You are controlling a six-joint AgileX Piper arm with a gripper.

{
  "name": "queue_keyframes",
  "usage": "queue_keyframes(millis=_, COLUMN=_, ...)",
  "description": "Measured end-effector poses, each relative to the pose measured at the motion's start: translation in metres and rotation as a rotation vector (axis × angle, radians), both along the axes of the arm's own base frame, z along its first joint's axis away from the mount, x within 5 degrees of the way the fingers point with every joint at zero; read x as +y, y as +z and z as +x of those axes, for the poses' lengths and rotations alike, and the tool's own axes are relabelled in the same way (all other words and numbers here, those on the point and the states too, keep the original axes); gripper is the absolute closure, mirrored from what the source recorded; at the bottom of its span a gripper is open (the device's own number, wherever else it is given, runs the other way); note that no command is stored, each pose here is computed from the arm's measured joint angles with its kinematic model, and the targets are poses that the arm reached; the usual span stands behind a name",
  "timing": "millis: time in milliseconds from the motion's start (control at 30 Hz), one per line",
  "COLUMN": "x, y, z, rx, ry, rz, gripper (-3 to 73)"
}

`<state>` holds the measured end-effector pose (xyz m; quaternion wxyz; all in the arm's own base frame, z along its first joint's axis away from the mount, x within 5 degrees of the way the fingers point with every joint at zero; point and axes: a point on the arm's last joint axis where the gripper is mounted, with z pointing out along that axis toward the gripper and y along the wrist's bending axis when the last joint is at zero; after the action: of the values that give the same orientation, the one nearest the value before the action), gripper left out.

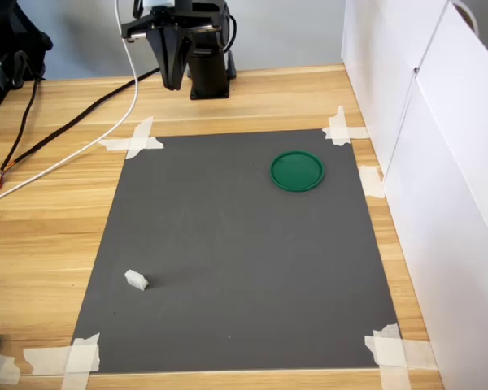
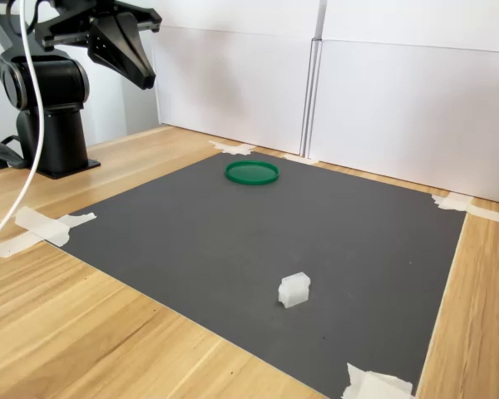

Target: Grasp a white terminal and put it in the green lid.

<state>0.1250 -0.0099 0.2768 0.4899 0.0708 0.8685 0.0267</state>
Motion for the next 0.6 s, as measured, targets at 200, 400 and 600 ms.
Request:
queue_keyframes(millis=200, x=-0.009, y=0.012, z=0.05, rx=0.101, ry=0.046, rz=-0.055, gripper=71.6)
queue_keyframes(millis=400, x=-0.018, y=0.024, z=0.103, rx=0.148, ry=0.082, rz=-0.112, gripper=71.6)
queue_keyframes(millis=600, x=-0.028, y=0.034, z=0.148, rx=0.185, ry=0.095, rz=-0.155, gripper=71.6)
